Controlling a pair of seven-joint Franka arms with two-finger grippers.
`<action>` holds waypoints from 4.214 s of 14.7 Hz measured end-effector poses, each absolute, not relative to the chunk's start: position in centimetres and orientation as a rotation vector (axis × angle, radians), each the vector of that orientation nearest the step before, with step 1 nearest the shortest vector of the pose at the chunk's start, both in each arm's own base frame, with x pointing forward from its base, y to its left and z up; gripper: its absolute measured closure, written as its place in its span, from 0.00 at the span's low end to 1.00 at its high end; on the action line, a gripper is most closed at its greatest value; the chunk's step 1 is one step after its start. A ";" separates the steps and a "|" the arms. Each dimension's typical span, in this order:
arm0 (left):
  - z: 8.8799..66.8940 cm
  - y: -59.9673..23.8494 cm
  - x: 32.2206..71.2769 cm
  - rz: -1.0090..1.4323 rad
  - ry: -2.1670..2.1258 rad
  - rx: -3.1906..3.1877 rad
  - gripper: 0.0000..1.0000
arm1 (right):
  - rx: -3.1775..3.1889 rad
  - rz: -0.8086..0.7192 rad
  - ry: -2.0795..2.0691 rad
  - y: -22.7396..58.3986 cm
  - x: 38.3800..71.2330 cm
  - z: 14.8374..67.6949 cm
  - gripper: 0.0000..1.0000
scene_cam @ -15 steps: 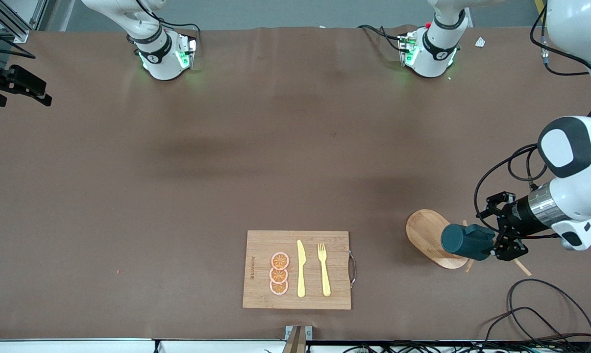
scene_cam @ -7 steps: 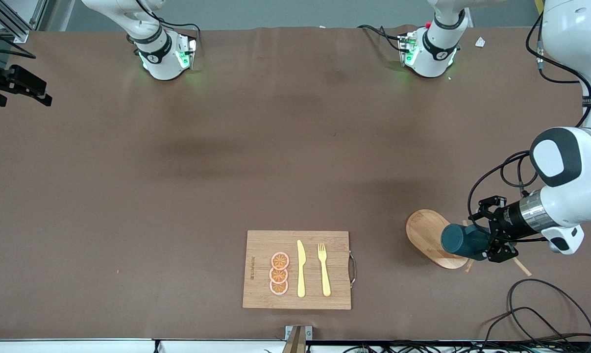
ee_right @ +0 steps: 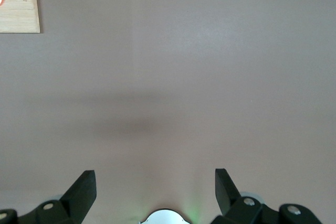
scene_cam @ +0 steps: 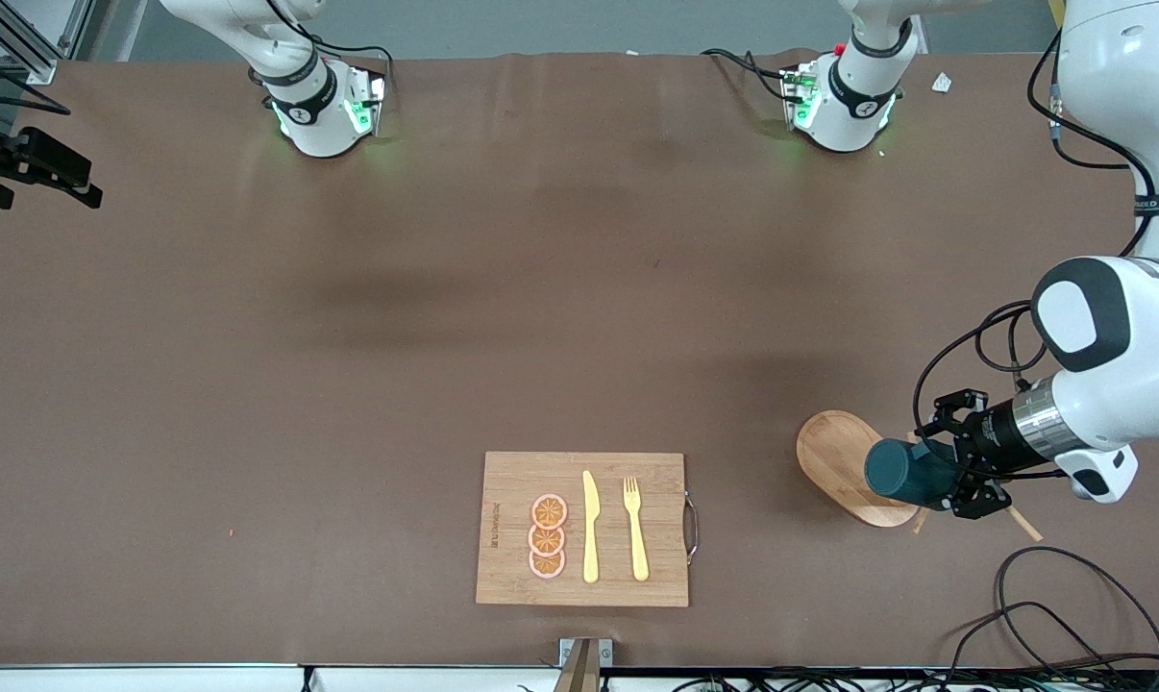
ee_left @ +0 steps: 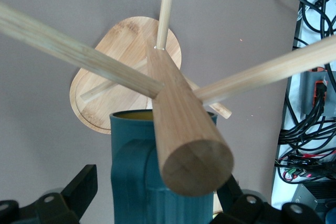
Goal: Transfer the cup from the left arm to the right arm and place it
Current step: 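Close the left gripper on the teal mug body, then lift the mug off the stand and carry it toward the table middle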
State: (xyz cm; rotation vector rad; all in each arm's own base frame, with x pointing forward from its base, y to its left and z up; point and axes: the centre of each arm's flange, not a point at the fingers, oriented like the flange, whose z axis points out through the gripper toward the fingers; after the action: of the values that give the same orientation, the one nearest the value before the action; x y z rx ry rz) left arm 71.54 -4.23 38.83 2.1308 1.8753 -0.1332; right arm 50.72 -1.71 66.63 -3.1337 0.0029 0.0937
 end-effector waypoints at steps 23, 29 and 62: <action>38.1 -4.5 71.9 -0.126 1.874 2.123 0.16 | -3.134 0.065 0.015 -2.1 50.7 67.4 0.00; 39.7 -6.5 72.0 -0.119 1.826 2.127 0.16 | -3.134 0.065 0.017 -2.2 50.7 67.4 0.00; 22.2 -61.9 39.2 1.224 0.583 2.794 0.16 | -3.124 0.241 0.140 -7.4 61.6 49.7 0.00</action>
State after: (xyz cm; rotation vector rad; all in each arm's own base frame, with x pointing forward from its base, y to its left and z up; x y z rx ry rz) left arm 39.18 -61.92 22.16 2.7936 0.5830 1.2235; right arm 61.58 -7.41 49.66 -3.1239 0.1400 0.2410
